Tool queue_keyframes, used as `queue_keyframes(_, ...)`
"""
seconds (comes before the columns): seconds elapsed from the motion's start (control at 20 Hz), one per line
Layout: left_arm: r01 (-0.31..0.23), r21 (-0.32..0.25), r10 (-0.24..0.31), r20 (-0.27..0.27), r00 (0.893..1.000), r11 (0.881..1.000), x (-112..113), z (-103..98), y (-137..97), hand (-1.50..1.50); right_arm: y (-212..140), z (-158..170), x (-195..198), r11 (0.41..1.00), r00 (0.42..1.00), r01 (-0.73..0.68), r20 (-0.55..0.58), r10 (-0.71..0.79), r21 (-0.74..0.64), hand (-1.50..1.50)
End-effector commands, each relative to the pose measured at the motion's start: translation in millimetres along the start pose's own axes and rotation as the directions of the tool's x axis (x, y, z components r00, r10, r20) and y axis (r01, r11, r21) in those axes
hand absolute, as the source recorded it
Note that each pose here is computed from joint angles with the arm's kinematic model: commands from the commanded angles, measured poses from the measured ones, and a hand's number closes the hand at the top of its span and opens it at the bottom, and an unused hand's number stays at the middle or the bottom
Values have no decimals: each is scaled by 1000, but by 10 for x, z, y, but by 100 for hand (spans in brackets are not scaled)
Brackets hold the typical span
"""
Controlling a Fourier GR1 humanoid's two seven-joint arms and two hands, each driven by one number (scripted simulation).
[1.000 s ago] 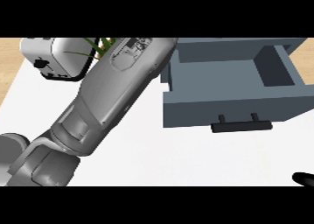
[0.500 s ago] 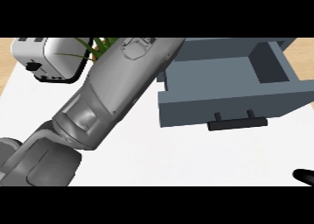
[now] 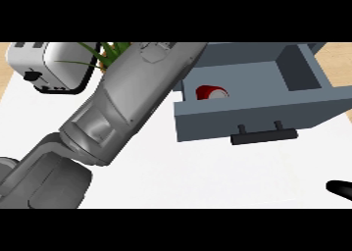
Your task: Pick up the can, place it into the drawer and close the drawer
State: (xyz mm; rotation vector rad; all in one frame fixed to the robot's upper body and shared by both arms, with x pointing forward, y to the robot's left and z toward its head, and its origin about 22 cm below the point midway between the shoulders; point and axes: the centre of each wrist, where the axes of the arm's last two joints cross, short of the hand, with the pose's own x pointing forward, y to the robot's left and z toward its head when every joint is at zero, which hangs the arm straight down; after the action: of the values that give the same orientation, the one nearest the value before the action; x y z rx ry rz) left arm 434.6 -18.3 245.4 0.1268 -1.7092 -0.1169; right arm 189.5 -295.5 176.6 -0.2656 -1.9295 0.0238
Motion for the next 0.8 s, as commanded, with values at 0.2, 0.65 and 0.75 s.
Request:
queue_keyframes(0.2,-53,53,53,-7,999,997,-43,0,3,-150,48,-186,65,986,986,-145,96,136,87,-150)
queue_keyframes(0.65,-147,40,147,-1,989,988,148,-10,-15,-150,316,-309,-11,883,882,-453,210,423,126,-150)
queue_keyframes(0.75,-145,28,145,-8,989,989,163,1,-31,-150,386,-426,-89,848,847,-517,211,488,118,-150)
